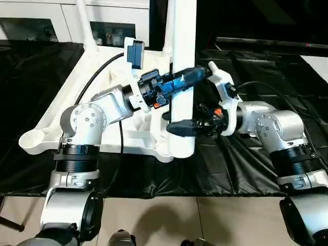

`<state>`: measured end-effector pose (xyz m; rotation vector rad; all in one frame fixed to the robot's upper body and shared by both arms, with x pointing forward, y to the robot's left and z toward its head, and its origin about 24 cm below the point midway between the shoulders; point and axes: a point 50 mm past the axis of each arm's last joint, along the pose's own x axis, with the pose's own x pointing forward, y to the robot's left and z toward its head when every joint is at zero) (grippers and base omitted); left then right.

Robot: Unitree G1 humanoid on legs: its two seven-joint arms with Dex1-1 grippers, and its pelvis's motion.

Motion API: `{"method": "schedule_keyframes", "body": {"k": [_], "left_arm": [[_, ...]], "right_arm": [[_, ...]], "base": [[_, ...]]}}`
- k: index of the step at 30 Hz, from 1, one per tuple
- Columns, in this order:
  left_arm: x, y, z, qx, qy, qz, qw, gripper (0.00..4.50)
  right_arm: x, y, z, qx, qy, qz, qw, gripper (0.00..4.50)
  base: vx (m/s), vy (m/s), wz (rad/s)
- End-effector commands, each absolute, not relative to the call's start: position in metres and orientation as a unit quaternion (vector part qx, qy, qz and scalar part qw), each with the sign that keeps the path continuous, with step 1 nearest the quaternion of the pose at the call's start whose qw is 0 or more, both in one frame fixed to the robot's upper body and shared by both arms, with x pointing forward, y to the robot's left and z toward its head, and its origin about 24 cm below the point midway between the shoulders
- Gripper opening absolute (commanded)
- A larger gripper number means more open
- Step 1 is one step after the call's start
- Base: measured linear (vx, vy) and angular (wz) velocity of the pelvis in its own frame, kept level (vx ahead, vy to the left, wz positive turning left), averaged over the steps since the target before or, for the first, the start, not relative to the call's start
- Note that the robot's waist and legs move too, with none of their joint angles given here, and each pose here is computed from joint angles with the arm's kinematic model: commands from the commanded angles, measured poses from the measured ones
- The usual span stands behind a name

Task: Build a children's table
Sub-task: Pick table leg

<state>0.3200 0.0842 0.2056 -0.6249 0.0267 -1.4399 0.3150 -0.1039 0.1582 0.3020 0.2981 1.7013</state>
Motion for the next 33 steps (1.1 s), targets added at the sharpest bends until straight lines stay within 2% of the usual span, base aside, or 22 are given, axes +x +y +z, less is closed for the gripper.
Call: {"method": "schedule_keyframes", "body": {"k": [1, 6, 7, 10, 11, 12, 13, 14, 15, 16, 17, 18, 22, 33], "left_arm": [[0.316, 0.080, 0.214, -0.278, -0.001, -0.671, 0.687, 1.91], [0.317, 0.079, 0.214, -0.279, -0.002, -0.668, 0.690, 1.91], [0.322, 0.079, 0.213, -0.286, -0.001, -0.647, 0.707, 2.60], [0.328, 0.080, 0.213, -0.292, -0.006, -0.617, 0.731, 2.67], [0.329, 0.080, 0.213, -0.290, -0.009, -0.613, 0.735, 2.96], [0.332, 0.080, 0.212, -0.276, -0.011, -0.591, 0.757, 3.04], [0.332, 0.080, 0.212, -0.276, -0.011, -0.591, 0.757, 3.04], [0.335, 0.080, 0.210, -0.256, -0.011, -0.566, 0.783, 3.06], [0.342, 0.080, 0.208, -0.222, -0.005, -0.511, 0.830, 3.06], [0.347, 0.081, 0.206, -0.206, 0.001, -0.470, 0.858, 3.06], [0.347, 0.081, 0.206, -0.206, 0.001, -0.470, 0.858, 3.06], [0.352, 0.081, 0.204, -0.188, 0.009, -0.418, 0.889, 3.06], [0.353, 0.078, 0.204, -0.175, -0.004, -0.393, 0.902, 2.71], [0.349, 0.074, 0.205, -0.130, -0.030, -0.394, 0.909, 1.93]], "right_arm": [[0.314, -0.105, 0.158, 0.130, 0.139, 0.744, 0.640, 2.28], [0.314, -0.105, 0.158, 0.141, 0.138, 0.743, 0.640, 1.96], [0.314, -0.104, 0.158, 0.143, 0.134, 0.738, 0.646, 1.94], [0.317, -0.103, 0.157, 0.134, 0.124, 0.723, 0.667, 1.93], [0.317, -0.103, 0.157, 0.131, 0.121, 0.719, 0.671, 1.93], [0.320, -0.101, 0.157, 0.119, 0.116, 0.704, 0.691, 1.93], [0.320, -0.101, 0.157, 0.119, 0.116, 0.704, 0.691, 1.93], [0.323, -0.099, 0.156, 0.104, 0.111, 0.685, 0.712, 1.92], [0.328, -0.093, 0.155, 0.069, 0.103, 0.649, 0.751, 1.92], [0.331, -0.090, 0.154, 0.054, 0.101, 0.627, 0.771, 1.92], [0.331, -0.090, 0.154, 0.054, 0.101, 0.627, 0.771, 1.92], [0.333, -0.086, 0.153, 0.041, 0.095, 0.603, 0.791, 1.92], [0.336, -0.082, 0.156, 0.039, 0.083, 0.577, 0.812, 1.92], [0.339, -0.080, 0.156, 0.018, 0.073, 0.552, 0.830, 1.92]], "base": [[0.000, 0.000, 0.00], [0.000, 0.000, 0.00], [0.000, 0.000, 0.00], [0.000, 0.000, 0.00], [0.000, 0.000, 0.00], [0.000, 0.000, 0.00], [0.000, 0.000, 0.00], [0.000, 0.000, 0.00], [0.000, 0.000, 0.00], [0.000, 0.000, 0.00], [0.000, 0.000, 0.00], [0.000, 0.000, 0.00], [0.000, 0.000, 0.00], [0.000, 0.000, 0.00]]}}
